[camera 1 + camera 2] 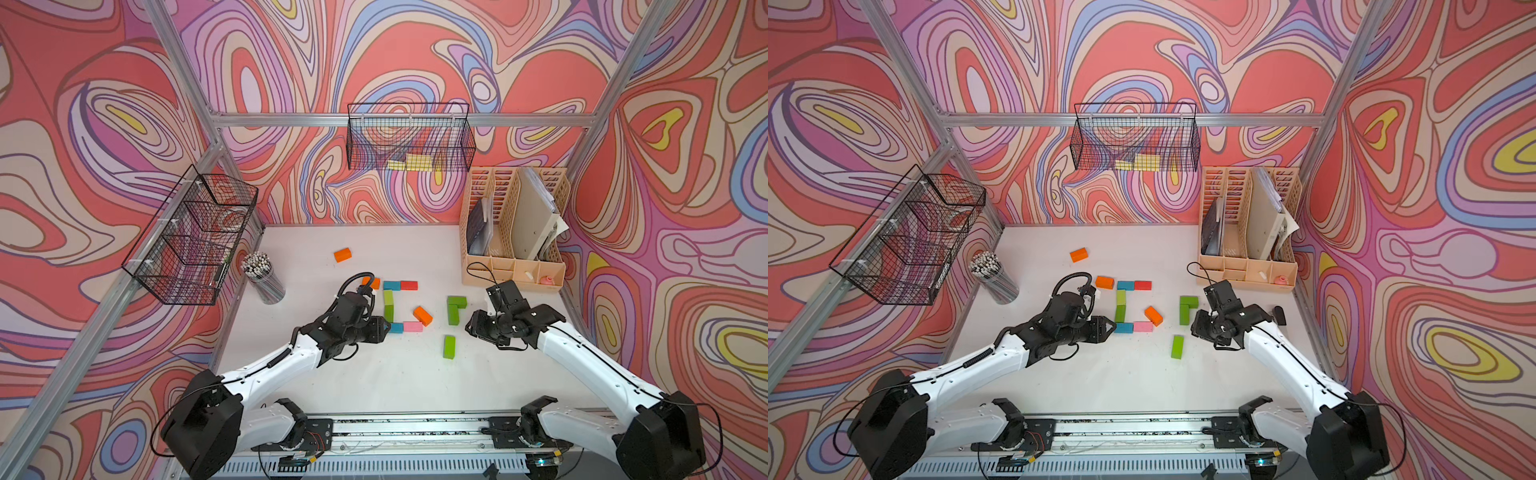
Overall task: Assemble the letter c with building blocks
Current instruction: Place the building block at the center of the board, then assemble the building block at the center of the board.
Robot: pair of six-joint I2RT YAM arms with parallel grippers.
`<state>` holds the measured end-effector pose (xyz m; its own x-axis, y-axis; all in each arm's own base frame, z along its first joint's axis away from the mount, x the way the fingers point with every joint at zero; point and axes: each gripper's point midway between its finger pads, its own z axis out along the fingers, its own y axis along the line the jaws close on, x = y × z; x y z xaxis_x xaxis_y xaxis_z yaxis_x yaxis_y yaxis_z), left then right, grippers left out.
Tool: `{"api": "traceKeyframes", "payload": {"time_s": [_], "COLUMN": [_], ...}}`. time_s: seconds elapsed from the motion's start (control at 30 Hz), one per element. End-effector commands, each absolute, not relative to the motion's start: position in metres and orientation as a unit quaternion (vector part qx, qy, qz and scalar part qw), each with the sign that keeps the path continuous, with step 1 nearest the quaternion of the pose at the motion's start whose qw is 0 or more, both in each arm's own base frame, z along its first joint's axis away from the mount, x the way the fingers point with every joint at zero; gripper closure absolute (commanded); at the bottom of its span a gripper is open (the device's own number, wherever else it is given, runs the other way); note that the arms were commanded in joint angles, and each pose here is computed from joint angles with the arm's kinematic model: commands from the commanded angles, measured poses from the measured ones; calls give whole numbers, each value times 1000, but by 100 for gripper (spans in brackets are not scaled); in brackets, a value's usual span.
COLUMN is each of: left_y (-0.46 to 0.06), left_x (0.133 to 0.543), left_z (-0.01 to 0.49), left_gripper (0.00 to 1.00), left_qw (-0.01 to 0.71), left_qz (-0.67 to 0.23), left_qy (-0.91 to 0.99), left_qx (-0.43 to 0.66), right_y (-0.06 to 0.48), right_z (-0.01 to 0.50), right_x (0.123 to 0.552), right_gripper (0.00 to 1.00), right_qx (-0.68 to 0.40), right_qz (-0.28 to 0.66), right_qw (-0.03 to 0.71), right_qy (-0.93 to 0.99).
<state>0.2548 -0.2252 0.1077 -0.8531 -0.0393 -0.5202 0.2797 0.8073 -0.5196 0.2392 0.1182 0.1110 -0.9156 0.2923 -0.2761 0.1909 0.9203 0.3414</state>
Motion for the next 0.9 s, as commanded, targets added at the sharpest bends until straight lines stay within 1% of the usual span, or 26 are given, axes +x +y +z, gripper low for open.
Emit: {"api": "traceKeyframes", "payload": {"time_s": [0.0, 0.1, 0.3, 0.37, 0.5, 0.57, 0.6, 0.67, 0.7, 0.87], "left_y": [-229, -229, -228, -221, -216, -216, -217, -217, -216, -216], "left_x": [245, 244, 243, 236, 239, 239, 239, 240, 239, 240], "left_z": [103, 99, 104, 91, 88, 85, 84, 82, 81, 78], "left_gripper": [54, 53, 52, 52, 52, 52, 51, 51, 52, 52], "left_qw": [241, 232, 252, 245, 248, 246, 243, 243, 241, 241], "left_qz": [-348, -365, -375, -362, -345, -343, -343, -341, -339, -338], "left_qy": [901, 896, 886, 894, 900, 901, 902, 903, 904, 904], "left_qx": [99, 95, 105, 102, 99, 98, 99, 99, 100, 99], "right_y": [118, 132, 148, 151, 161, 169, 171, 175, 178, 186], "right_z": [108, 104, 93, 87, 74, 70, 68, 63, 62, 53], "right_x": [233, 232, 234, 234, 236, 239, 240, 240, 240, 239], "right_gripper": [47, 45, 39, 37, 32, 32, 34, 41, 43, 41], "right_qx": [146, 136, 133, 131, 123, 119, 118, 115, 115, 115], "right_qz": [116, 104, 90, 88, 85, 89, 87, 83, 82, 79], "right_qw": [143, 133, 118, 110, 95, 92, 91, 87, 86, 79], "right_qy": [972, 976, 980, 981, 984, 985, 985, 986, 986, 987]}}
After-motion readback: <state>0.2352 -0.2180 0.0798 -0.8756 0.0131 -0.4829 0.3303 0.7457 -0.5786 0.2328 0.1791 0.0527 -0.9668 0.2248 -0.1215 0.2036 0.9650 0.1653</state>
